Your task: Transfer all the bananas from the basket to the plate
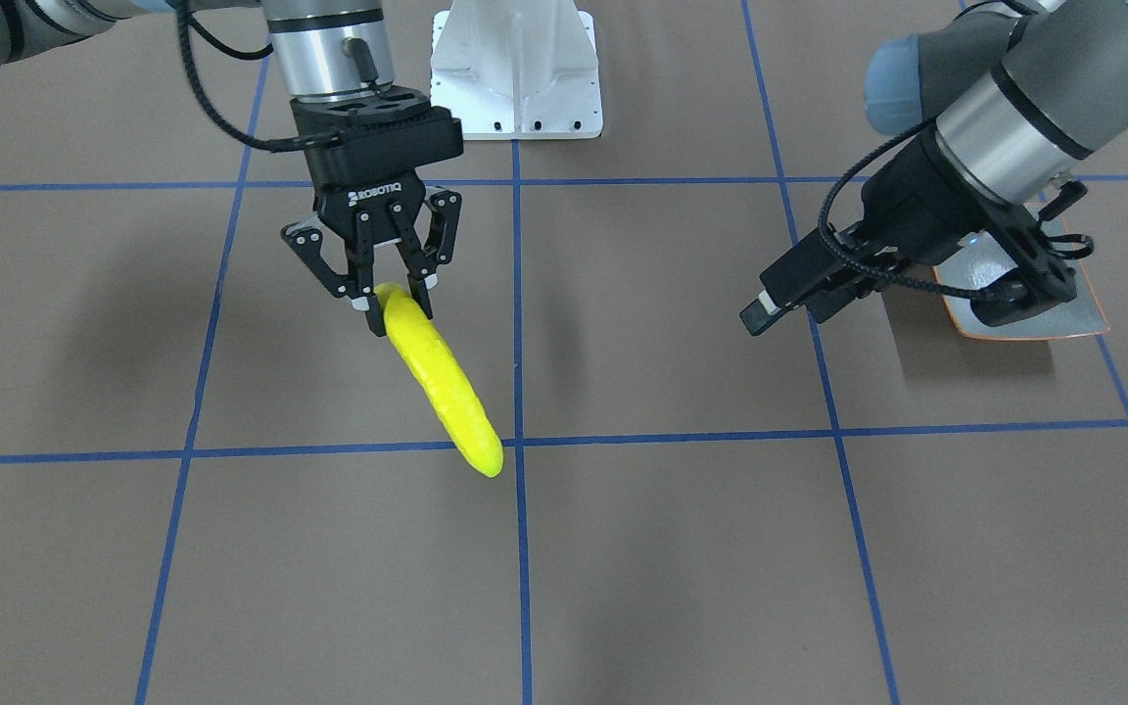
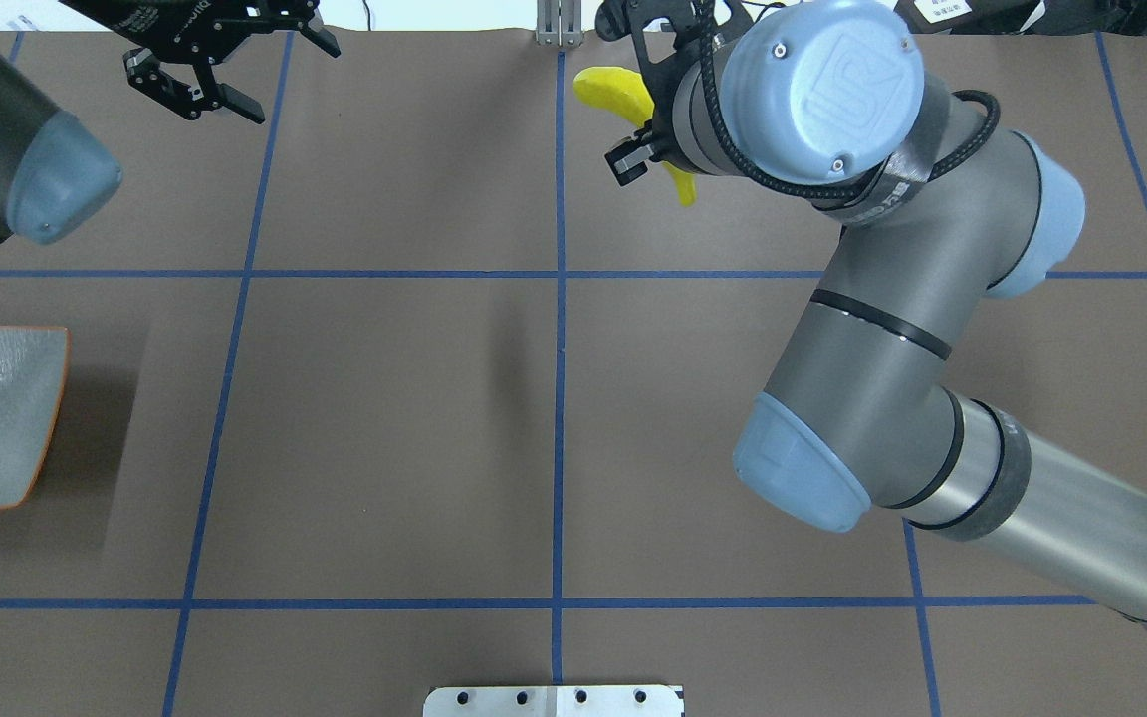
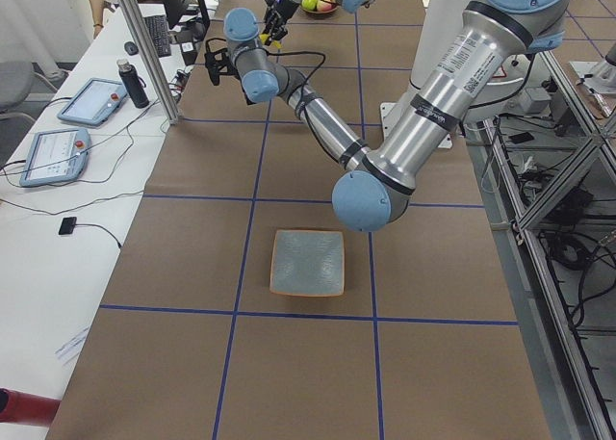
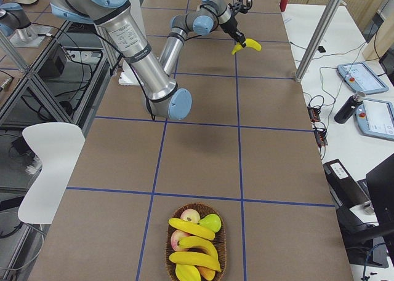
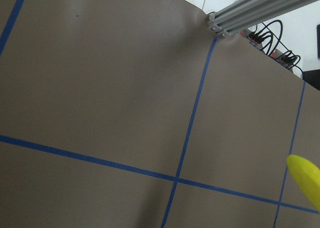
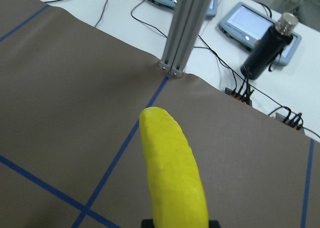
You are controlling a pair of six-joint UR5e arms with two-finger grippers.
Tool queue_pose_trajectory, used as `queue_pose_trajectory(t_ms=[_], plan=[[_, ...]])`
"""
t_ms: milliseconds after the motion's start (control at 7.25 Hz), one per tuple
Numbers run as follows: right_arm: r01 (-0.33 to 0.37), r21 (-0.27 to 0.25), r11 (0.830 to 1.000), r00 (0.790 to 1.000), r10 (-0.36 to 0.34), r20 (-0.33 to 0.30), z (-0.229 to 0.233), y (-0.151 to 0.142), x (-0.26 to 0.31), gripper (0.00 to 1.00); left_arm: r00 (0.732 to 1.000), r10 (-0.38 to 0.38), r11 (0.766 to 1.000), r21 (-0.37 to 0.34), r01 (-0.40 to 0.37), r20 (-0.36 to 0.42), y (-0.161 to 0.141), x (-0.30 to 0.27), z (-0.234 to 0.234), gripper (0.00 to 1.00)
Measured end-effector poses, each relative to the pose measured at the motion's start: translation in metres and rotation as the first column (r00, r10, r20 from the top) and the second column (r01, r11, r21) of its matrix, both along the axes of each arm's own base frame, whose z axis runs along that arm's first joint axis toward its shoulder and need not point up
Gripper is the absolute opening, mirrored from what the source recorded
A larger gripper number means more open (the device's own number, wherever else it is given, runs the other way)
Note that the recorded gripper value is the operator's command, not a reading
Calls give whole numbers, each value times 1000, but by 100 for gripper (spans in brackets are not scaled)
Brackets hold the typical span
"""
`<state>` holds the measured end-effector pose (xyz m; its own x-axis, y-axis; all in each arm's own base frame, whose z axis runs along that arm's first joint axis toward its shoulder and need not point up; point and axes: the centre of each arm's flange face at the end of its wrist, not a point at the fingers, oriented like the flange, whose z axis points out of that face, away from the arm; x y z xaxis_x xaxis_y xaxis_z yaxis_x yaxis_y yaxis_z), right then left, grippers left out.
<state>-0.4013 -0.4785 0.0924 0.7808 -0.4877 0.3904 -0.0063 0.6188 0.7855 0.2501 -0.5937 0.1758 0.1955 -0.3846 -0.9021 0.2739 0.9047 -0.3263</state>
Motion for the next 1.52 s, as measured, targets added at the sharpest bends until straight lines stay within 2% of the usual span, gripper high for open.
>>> queue_pose_trajectory(t_ms=[138, 276, 552, 828, 1517], plan=[[8, 67, 998, 1000, -8, 0, -9, 14, -17, 0, 1000, -19, 997, -79, 17, -20, -4, 9, -12, 100], [10, 112, 994, 1000, -12, 10, -17, 27, -32, 0, 999, -31, 990, -137, 26, -35, -6, 20, -21, 100], [6, 151, 988, 1000, -10, 24, -29, 44, -53, 0, 997, -56, 979, -198, 44, -55, -8, 41, -33, 100], [-7, 179, 984, 1000, 2, 31, -34, 57, -66, 0, 996, -65, 972, -231, 48, -69, -10, 56, -43, 100], [-28, 209, 977, 998, 16, 62, -48, 67, -70, 0, 997, -30, 972, -237, 12, -72, 2, 82, -45, 100]])
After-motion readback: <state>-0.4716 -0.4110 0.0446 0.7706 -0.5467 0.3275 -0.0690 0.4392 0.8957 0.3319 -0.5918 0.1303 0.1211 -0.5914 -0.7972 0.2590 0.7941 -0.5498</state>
